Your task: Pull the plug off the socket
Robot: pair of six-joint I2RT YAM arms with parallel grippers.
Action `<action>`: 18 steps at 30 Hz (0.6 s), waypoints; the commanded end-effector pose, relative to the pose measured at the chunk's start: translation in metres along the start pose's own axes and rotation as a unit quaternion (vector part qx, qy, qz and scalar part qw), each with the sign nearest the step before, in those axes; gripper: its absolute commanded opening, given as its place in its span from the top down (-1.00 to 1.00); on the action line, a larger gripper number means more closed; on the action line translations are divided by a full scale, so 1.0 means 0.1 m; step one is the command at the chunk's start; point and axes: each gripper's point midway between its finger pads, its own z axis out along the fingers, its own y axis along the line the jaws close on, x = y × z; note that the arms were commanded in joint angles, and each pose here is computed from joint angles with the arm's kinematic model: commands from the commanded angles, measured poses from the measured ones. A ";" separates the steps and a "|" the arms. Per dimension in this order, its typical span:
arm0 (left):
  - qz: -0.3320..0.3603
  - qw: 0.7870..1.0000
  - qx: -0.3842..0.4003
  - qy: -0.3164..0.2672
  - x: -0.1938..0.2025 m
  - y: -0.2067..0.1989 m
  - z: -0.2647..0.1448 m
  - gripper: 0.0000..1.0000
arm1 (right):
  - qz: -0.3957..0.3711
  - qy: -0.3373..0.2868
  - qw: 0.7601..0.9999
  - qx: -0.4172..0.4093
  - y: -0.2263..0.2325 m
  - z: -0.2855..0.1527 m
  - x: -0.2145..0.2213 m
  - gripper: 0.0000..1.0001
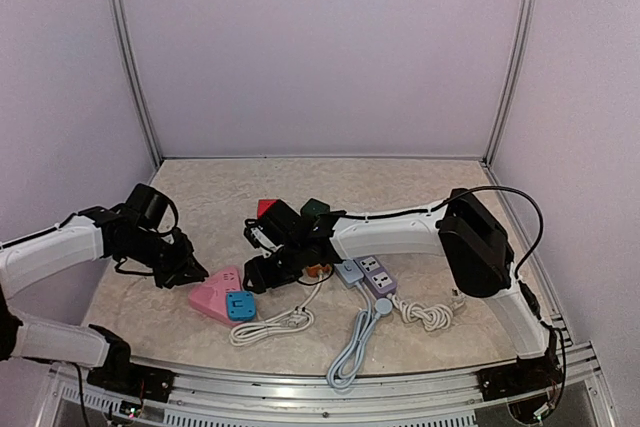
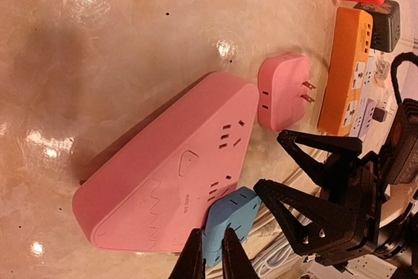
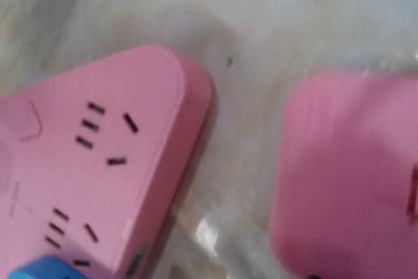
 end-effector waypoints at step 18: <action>-0.005 0.996 -0.071 0.053 0.66 0.36 0.00 0.79 | 0.035 -0.013 0.995 -0.094 0.14 -0.38 0.16 -0.35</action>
